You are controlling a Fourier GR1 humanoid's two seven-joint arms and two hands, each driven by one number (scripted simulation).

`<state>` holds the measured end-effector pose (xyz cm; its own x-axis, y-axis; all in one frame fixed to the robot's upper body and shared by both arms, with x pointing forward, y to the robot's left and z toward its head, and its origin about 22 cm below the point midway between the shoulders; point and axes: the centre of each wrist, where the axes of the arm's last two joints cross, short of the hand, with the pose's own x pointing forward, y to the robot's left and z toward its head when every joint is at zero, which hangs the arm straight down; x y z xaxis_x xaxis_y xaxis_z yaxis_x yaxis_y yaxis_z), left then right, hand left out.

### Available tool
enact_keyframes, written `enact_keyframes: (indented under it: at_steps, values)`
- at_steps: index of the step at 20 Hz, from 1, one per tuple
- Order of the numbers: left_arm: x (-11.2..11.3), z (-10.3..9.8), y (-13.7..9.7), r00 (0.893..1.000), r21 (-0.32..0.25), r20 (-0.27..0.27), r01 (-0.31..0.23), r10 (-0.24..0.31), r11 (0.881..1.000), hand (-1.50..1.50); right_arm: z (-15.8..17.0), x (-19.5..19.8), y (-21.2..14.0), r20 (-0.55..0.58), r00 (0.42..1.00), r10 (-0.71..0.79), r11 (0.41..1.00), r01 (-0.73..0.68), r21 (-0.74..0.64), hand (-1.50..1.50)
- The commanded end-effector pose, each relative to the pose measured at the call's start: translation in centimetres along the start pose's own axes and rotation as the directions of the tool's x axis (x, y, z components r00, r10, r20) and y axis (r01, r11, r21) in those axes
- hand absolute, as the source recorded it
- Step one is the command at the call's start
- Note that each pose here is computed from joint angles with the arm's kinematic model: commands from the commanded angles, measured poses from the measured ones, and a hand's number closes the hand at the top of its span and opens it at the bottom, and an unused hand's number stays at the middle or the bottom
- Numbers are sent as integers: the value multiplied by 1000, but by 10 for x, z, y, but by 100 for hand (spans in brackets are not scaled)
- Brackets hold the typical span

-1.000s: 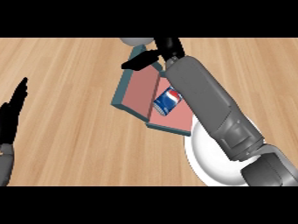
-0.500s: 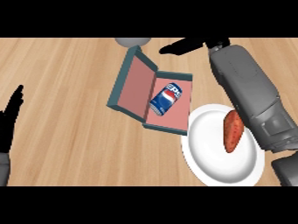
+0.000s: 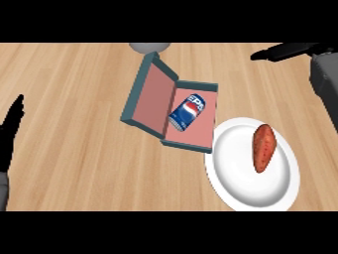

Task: Pick the can from the plate and place it in the cardboard box

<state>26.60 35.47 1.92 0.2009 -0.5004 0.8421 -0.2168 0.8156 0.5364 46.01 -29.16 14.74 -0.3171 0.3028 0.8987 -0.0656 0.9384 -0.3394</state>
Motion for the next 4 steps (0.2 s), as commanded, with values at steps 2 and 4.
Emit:
enact_keyframes:
  at_steps: [2, 4]
  values:
    - [15, 5, 6, 1000, -6, 8, -12, 12, 1000, 0, 17, -6, -50, -5, 999, 34, 998, -34, 48, -150]
    - [9, 7, 2, 1000, -13, 11, 7, -7, 1000, 0, 27, -14, -62, -13, 998, 62, 995, -61, 84, -150]
